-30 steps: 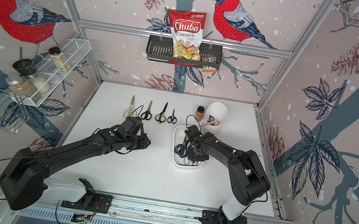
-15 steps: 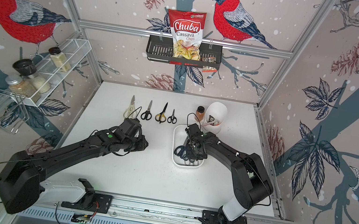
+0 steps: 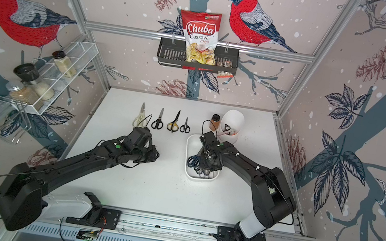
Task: Take the scissors out of the storage box
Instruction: Pick up the scissors from the storage box.
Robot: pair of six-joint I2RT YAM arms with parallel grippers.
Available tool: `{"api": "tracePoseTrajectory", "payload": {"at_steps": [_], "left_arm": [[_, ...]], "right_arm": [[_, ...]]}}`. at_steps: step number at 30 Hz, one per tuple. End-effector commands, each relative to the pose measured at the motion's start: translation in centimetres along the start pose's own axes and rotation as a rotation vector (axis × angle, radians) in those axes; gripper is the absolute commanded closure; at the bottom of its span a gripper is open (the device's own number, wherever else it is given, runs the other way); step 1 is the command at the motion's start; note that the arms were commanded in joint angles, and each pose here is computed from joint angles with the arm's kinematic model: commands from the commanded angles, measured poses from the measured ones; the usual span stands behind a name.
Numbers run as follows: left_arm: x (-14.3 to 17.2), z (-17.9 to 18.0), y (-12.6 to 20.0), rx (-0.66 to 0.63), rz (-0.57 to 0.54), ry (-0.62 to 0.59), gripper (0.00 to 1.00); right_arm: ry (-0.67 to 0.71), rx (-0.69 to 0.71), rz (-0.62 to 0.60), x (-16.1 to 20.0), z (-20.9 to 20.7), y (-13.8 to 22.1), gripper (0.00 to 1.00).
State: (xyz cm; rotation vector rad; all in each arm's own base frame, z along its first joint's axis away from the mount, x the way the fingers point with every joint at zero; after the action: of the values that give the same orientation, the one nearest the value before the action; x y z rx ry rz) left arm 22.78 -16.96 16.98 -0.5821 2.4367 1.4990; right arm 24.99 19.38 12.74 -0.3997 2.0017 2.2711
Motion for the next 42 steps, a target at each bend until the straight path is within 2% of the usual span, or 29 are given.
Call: {"api": "tracePoseTrajectory", "payload": {"at_steps": [1,11,20,34,42], "left_arm": [[-0.1,0.1,0.1,-0.01,-0.012,0.008,0.7],[-0.2,0.0,-0.3,-0.006,-0.013,0.011,0.7],[-0.2,0.4,0.0,-0.034,-0.025,0.008,0.7],[0.3,2.0,1.4,-0.044,-0.06,0.038,0.69],[0.2,2.5,1.6,-0.036,-0.071,0.046,0.69]], "right_arm": [[-0.011,0.003,0.027,0.6,0.7,0.6,0.69],[-0.066,0.047,0.07,2.4,1.1,-0.2,0.69],[-0.078,0.035,0.046,1.7,1.7,-1.9,0.67],[-0.1,0.105,0.061,2.4,0.4,-4.9,0.67],[-0.11,0.105,0.013,1.9,0.3,-2.7,0.82]]}}
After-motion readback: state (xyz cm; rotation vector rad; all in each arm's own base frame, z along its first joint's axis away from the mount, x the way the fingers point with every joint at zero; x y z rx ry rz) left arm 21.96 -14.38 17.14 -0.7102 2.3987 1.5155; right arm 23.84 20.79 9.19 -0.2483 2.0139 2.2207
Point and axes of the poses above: each gripper's point midway between its finger pads, its own y axis back along the fingers, its own z axis along the line the jaws close on, x = y × z, the point moved 7 cm from there along y, back along the fingers, and after that the axes turned 1 degree about -y, right-handed, at the moved point
